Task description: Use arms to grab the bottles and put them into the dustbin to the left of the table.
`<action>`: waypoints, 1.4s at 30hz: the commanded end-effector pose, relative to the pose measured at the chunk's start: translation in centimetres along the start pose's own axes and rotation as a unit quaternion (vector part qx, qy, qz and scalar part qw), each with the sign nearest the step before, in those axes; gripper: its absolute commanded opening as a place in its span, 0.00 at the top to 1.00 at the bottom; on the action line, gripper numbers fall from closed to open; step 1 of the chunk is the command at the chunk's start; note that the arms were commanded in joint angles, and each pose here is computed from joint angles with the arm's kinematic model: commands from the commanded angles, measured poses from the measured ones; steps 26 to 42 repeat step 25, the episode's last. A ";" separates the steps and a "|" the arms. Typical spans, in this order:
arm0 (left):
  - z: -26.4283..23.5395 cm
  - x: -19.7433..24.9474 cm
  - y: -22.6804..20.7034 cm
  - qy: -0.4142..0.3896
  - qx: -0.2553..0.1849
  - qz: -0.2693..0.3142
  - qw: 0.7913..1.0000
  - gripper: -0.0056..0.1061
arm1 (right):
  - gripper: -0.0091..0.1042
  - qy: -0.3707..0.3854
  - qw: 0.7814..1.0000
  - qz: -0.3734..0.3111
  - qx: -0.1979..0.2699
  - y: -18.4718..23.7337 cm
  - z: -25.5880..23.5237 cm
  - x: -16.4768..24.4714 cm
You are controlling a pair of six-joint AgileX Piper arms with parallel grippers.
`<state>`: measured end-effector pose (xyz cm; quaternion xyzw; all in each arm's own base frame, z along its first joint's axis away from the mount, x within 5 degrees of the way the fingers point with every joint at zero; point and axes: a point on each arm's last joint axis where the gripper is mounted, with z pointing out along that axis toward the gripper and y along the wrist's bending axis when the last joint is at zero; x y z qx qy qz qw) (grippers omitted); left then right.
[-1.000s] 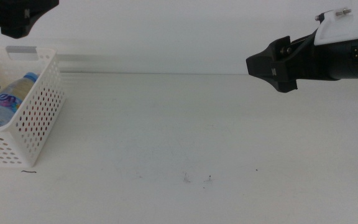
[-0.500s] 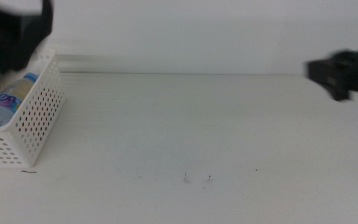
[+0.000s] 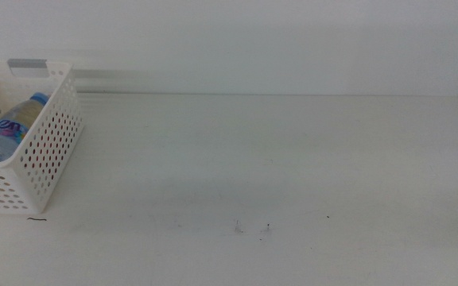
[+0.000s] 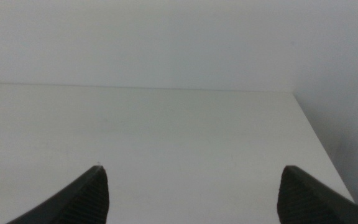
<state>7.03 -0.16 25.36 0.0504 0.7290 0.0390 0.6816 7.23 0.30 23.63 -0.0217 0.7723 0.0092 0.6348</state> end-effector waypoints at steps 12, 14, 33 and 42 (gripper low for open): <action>-1.0 5.6 -0.5 0.008 -0.024 -0.005 1.000 0.11 | 0.10 -0.013 1.000 -0.024 0.010 -0.1 -0.8 4.9; -1.0 5.4 -0.4 -0.004 -0.029 -0.005 1.000 0.11 | 0.10 -0.022 0.999 -0.024 0.010 -0.1 -0.8 4.7; -1.0 5.2 -0.3 -0.014 -0.033 -0.002 0.999 0.11 | 0.10 -0.023 0.999 -0.022 0.010 -0.1 -0.8 4.7; -1.0 5.2 -0.3 -0.014 -0.033 -0.002 0.999 0.11 | 0.10 -0.023 0.999 -0.022 0.010 -0.1 -0.8 4.7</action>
